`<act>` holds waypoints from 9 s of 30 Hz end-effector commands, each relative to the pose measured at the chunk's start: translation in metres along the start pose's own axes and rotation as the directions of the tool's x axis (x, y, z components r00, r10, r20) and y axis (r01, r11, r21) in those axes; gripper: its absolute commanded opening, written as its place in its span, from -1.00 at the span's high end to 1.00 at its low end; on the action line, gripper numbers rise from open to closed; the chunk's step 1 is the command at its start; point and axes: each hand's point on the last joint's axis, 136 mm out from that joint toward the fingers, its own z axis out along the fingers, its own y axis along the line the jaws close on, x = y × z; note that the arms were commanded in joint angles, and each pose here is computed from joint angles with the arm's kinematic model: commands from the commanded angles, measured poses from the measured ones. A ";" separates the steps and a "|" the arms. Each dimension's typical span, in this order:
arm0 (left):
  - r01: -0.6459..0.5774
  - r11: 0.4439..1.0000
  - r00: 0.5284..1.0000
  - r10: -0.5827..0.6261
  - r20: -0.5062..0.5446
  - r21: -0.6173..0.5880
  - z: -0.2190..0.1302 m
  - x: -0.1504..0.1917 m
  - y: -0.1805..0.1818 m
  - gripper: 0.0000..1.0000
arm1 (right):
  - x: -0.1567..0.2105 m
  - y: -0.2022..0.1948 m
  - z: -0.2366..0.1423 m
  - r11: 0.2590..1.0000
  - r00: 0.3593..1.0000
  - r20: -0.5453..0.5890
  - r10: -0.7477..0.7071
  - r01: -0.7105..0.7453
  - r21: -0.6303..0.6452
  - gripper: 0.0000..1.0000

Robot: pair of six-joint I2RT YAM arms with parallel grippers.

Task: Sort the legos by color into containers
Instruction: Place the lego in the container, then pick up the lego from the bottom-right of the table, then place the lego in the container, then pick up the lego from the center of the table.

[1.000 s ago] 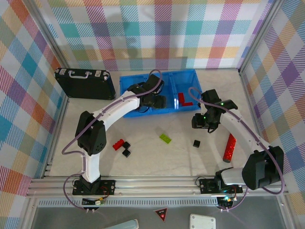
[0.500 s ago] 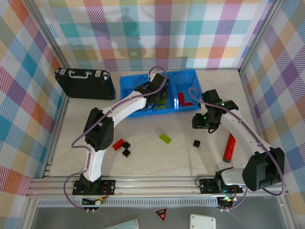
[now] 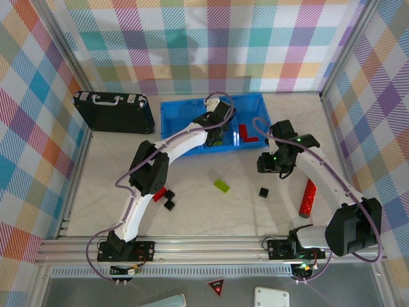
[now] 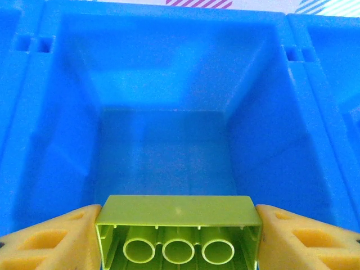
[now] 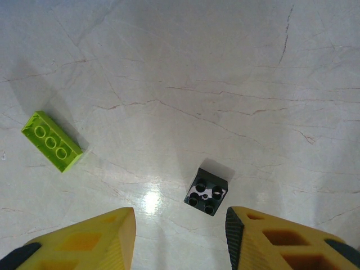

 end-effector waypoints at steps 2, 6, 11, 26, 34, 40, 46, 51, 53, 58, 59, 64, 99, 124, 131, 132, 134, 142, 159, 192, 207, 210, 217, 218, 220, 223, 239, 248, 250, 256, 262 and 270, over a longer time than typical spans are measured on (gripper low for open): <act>0.001 0.999 1.000 0.000 0.025 -0.052 0.016 0.007 -0.004 -0.27 | 0.002 0.005 -0.002 0.999 1.000 -0.002 -0.021 0.021 -0.027 0.04; -0.014 0.996 0.999 0.016 0.028 -0.084 0.030 0.014 -0.001 -0.31 | 0.001 0.006 -0.004 0.999 1.000 0.002 -0.026 0.026 -0.030 0.04; -0.017 0.996 1.000 0.019 0.017 -0.086 0.040 0.020 -0.002 -0.32 | 0.001 0.008 -0.004 0.999 1.000 0.007 -0.030 0.030 -0.042 0.04; -0.013 0.997 1.000 0.012 -0.006 -0.073 0.043 0.026 -0.004 -0.52 | 0.000 0.011 -0.004 0.998 0.999 0.005 -0.033 0.034 -0.058 0.04; -0.033 0.999 0.999 0.032 -0.023 -0.033 0.030 0.024 -0.011 -0.52 | 0.000 0.011 -0.006 0.998 1.000 0.018 -0.022 0.023 -0.061 0.04; -0.048 0.999 0.998 0.048 -0.043 0.009 0.017 0.022 -0.013 -0.52 | 0.001 0.009 -0.001 0.999 1.000 0.020 0.000 0.001 -0.053 0.04; -0.083 0.995 0.993 0.087 -0.084 0.053 0.000 0.027 -0.017 -0.50 | 0.007 0.001 0.007 0.998 0.998 0.000 0.056 -0.056 -0.019 0.04; -0.107 0.989 0.986 0.119 -0.117 0.100 -0.016 0.029 -0.019 -0.50 | 0.014 -0.006 0.014 0.991 0.991 -0.015 0.132 -0.132 0.012 0.04; -0.119 0.985 0.982 0.135 -0.134 0.121 -0.022 0.030 -0.020 -0.50 | 0.018 -0.007 0.019 0.986 0.986 -0.026 0.164 -0.164 0.016 0.03; -0.130 0.976 0.974 0.159 -0.160 0.173 -0.039 0.033 -0.017 -0.50 | 0.032 -0.016 0.031 0.962 0.962 -0.045 0.268 -0.265 0.061 0.03; -0.136 0.974 0.973 0.166 -0.162 0.180 -0.042 0.034 -0.016 -0.50 | 0.034 -0.017 0.033 0.957 0.957 -0.044 0.287 -0.284 0.062 0.03; -0.175 0.960 0.956 0.219 -0.193 0.220 -0.058 0.041 -0.011 -0.50 | 0.046 -0.023 0.045 0.920 0.922 -0.037 0.386 -0.383 0.084 0.03; -0.288 0.919 0.882 0.364 -0.299 0.269 -0.147 0.052 0.084 -0.53 | 0.075 -0.020 0.098 0.888 0.904 -0.119 0.411 -0.366 0.279 -0.01; -0.080 0.987 0.925 0.126 -0.358 0.141 -0.186 0.048 0.220 -0.54 | 0.019 0.052 0.081 0.946 0.978 -0.104 0.183 -0.146 0.291 0.27; -0.020 0.996 0.925 0.049 -0.377 0.081 -0.203 0.049 0.265 -0.56 | -0.022 0.118 0.072 0.972 0.996 -0.080 0.039 -0.019 0.234 0.28; -0.017 0.997 0.923 0.045 -0.381 0.075 -0.204 0.050 0.270 -0.56 | -0.027 0.127 0.071 0.974 0.997 -0.076 0.023 -0.005 0.225 0.28; -0.013 0.998 0.922 0.035 -0.386 0.059 -0.207 0.054 0.280 -0.56 | -0.038 0.149 0.068 0.979 0.998 -0.063 -0.017 0.029 0.201 0.28; -0.003 1.000 0.927 0.009 -0.376 0.016 -0.202 0.066 0.302 -0.56 | -0.076 0.215 0.070 0.986 0.993 -0.022 -0.114 0.116 0.123 0.30; 0.026 1.000 0.945 -0.025 -0.326 -0.001 -0.198 0.057 0.314 -0.54 | -0.141 0.308 0.102 0.967 0.969 0.146 -0.199 0.218 -0.132 0.35; 0.022 1.000 0.940 -0.024 -0.340 -0.009 -0.194 0.060 0.316 -0.54 | -0.177 0.339 0.132 0.944 0.927 0.299 -0.225 0.284 -0.170 0.11; 0.093 0.994 0.905 -0.057 -0.421 0.064 -0.189 0.076 0.299 -0.47 | -0.149 0.313 0.063 0.936 0.915 0.280 -0.290 0.332 -0.116 0.12; 0.101 0.992 0.896 -0.057 -0.440 0.077 -0.190 0.079 0.292 -0.46 | -0.138 0.302 0.054 0.937 0.917 0.272 -0.293 0.332 -0.110 0.13; 0.099 0.989 0.872 -0.031 -0.488 0.114 -0.192 0.087 0.268 -0.43 | -0.115 0.267 0.038 0.950 0.922 0.264 -0.283 0.307 -0.056 0.14; 0.091 0.989 0.871 -0.022 -0.491 0.119 -0.193 0.088 0.264 -0.43 | -0.111 0.261 0.037 0.952 0.923 0.261 -0.281 0.302 -0.045 0.13; 0.076 0.989 0.869 -0.002 -0.494 0.129 -0.194 0.089 0.255 -0.43 | -0.105 0.251 0.034 0.954 0.924 0.259 -0.280 0.298 -0.031 0.13; 0.033 0.988 0.868 0.048 -0.494 0.153 -0.194 0.091 0.238 -0.43 | -0.093 0.235 0.033 0.959 0.930 0.249 -0.271 0.282 -0.009 0.13; -0.169 0.930 0.811 0.320 -0.491 0.327 -0.177 0.115 0.126 -0.51 | -0.041 0.094 0.036 0.993 0.988 0.154 -0.025 0.007 0.115 0.13; -0.280 0.860 0.715 0.483 -0.506 0.426 -0.171 0.154 0.064 -0.57 | -0.011 0.013 0.030 0.977 0.981 0.142 0.136 -0.157 0.147 0.12; -0.309 0.845 0.683 0.516 -0.516 0.436 -0.170 0.163 0.054 -0.58 | -0.005 0.000 0.028 0.972 0.977 0.148 0.156 -0.179 0.155 0.12; -0.396 0.791 0.598 0.607 -0.523 0.466 -0.168 0.189 0.028 -0.63 | 0.009 -0.028 0.023 0.959 0.968 0.154 0.200 -0.226 0.174 0.12; -0.454 0.747 0.515 0.665 -0.541 0.486 -0.166 0.211 0.013 -0.69 | 0.019 -0.042 0.020 0.951 0.964 0.157 0.216 -0.244 0.187 0.11; -0.489 0.712 0.447 0.701 -0.556 0.504 -0.162 0.230 0.002 -0.72 | 0.021 -0.044 0.018 0.951 0.962 0.161 0.222 -0.250 0.182 0.11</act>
